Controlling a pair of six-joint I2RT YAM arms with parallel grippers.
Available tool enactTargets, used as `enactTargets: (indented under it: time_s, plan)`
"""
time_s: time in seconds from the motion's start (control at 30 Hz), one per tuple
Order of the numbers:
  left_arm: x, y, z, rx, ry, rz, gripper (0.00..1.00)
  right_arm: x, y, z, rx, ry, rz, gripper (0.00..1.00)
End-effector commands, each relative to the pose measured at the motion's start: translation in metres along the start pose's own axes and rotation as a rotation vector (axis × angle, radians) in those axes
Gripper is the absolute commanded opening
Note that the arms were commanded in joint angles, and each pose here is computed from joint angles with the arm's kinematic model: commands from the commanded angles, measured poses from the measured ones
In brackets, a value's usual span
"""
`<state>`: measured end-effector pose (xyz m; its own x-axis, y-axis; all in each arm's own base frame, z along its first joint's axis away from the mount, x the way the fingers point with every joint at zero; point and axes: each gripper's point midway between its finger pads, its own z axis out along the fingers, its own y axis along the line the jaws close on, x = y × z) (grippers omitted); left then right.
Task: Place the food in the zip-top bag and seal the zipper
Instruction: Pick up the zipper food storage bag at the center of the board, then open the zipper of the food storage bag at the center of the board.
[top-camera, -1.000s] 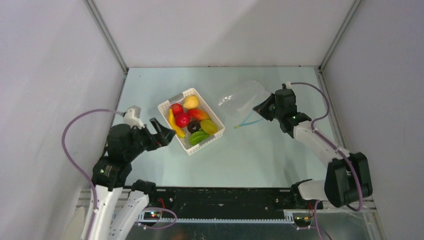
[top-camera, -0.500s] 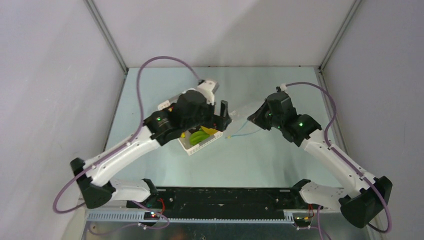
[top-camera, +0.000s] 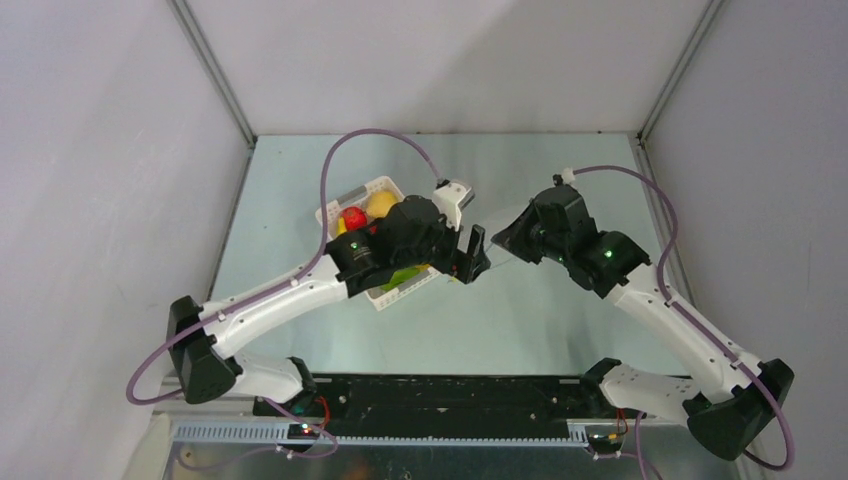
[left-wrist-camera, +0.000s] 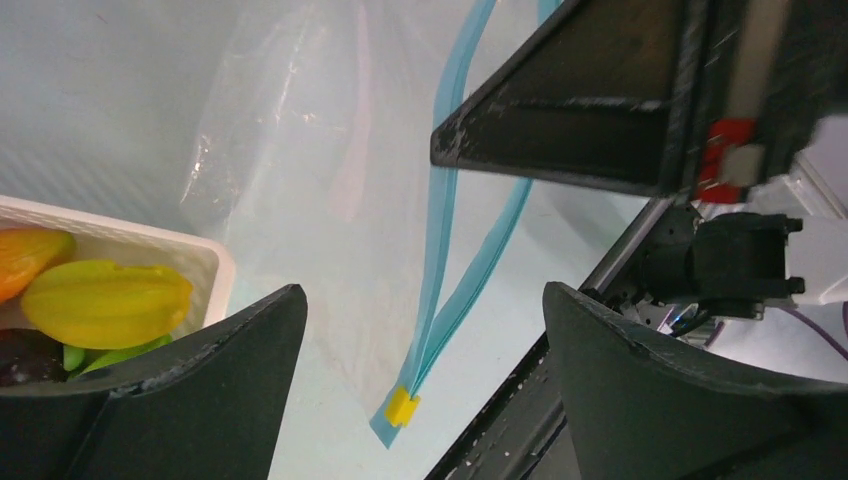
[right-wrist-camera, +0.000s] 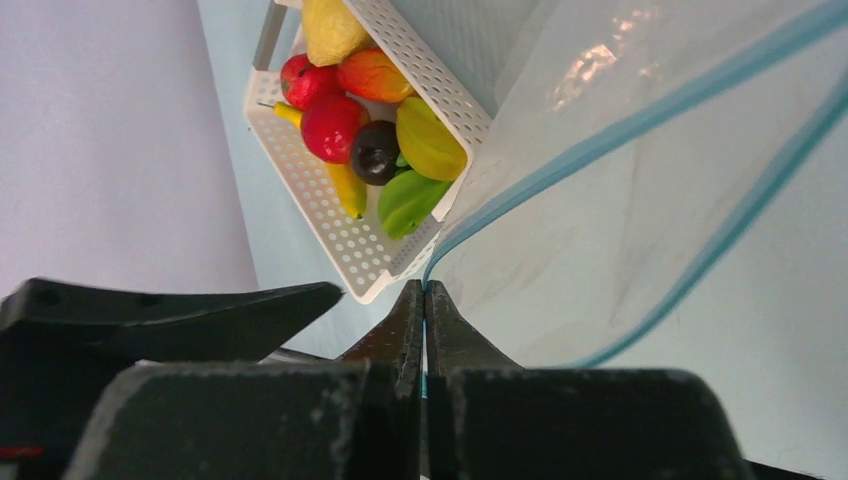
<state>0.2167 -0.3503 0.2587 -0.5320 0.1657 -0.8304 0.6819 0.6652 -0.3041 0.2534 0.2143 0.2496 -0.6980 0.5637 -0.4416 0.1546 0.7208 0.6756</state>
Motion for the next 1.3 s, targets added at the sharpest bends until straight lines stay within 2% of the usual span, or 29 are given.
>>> enactTargets:
  time_s: [0.0, 0.2, 0.33, 0.4, 0.43, 0.47, 0.5, 0.53, 0.57, 0.67, 0.7, 0.73, 0.77, 0.93, 1.1, 1.27]
  plan:
    - [-0.004, -0.013, 0.004, 0.065, -0.036, -0.004, 0.94, -0.012, 0.027, -0.02, -0.093, -0.038, 0.032, 0.0]
    - [0.0, 0.0, 0.024, -0.03, 0.005, -0.022, 0.81, -0.004, 0.035, -0.026, -0.126, -0.012, 0.023, 0.0]
    - [-0.005, -0.004, 0.033, -0.035, 0.0, -0.037, 0.68, 0.002, 0.04, -0.025, -0.139, 0.004, 0.008, 0.0]
    - [-0.005, 0.0, 0.036, -0.071, -0.003, -0.04, 0.55, 0.004, 0.042, -0.026, -0.146, 0.005, 0.0, 0.0]
    - [-0.005, 0.005, 0.036, -0.105, -0.003, -0.046, 0.41, 0.004, 0.042, -0.026, -0.147, 0.005, -0.005, 0.0]
    - [-0.007, 0.005, 0.034, -0.116, -0.009, -0.048, 0.23, 0.003, 0.041, -0.027, -0.146, 0.001, -0.008, 0.0]
    - [-0.01, 0.009, 0.03, -0.144, -0.022, -0.053, 0.14, 0.003, 0.04, -0.027, -0.144, 0.0, -0.019, 0.0]
    - [-0.013, 0.01, 0.028, -0.155, -0.03, -0.056, 0.04, 0.003, 0.04, -0.027, -0.142, -0.005, -0.026, 0.04]
    - [-0.019, 0.012, 0.022, -0.179, -0.058, -0.063, 0.02, 0.003, 0.037, -0.027, -0.131, -0.005, -0.035, 0.16]
    - [-0.029, 0.012, 0.009, -0.202, -0.11, -0.074, 0.0, 0.001, 0.028, -0.027, -0.097, -0.024, -0.051, 0.33]
    - [-0.035, 0.011, 0.001, -0.21, -0.139, -0.086, 0.0, 0.0, 0.026, -0.027, -0.085, -0.027, -0.051, 0.44]
    - [-0.037, 0.012, -0.001, -0.216, -0.15, -0.094, 0.0, -0.001, 0.024, -0.028, -0.079, -0.034, -0.061, 0.49]
    - [-0.041, 0.012, -0.006, -0.226, -0.171, -0.116, 0.0, 0.0, 0.025, -0.029, -0.085, -0.035, -0.072, 0.58]
    - [-0.044, 0.022, -0.014, -0.307, -0.206, -0.208, 0.0, -0.017, 0.04, -0.057, -0.194, -0.126, -0.153, 0.74]
    - [-0.038, 0.016, -0.007, -0.314, -0.23, -0.27, 0.0, -0.044, 0.042, -0.096, -0.264, -0.293, -0.157, 0.98]
    - [-0.041, 0.012, -0.01, -0.349, -0.279, -0.314, 0.0, -0.045, 0.026, -0.094, -0.207, -0.315, -0.141, 0.99]
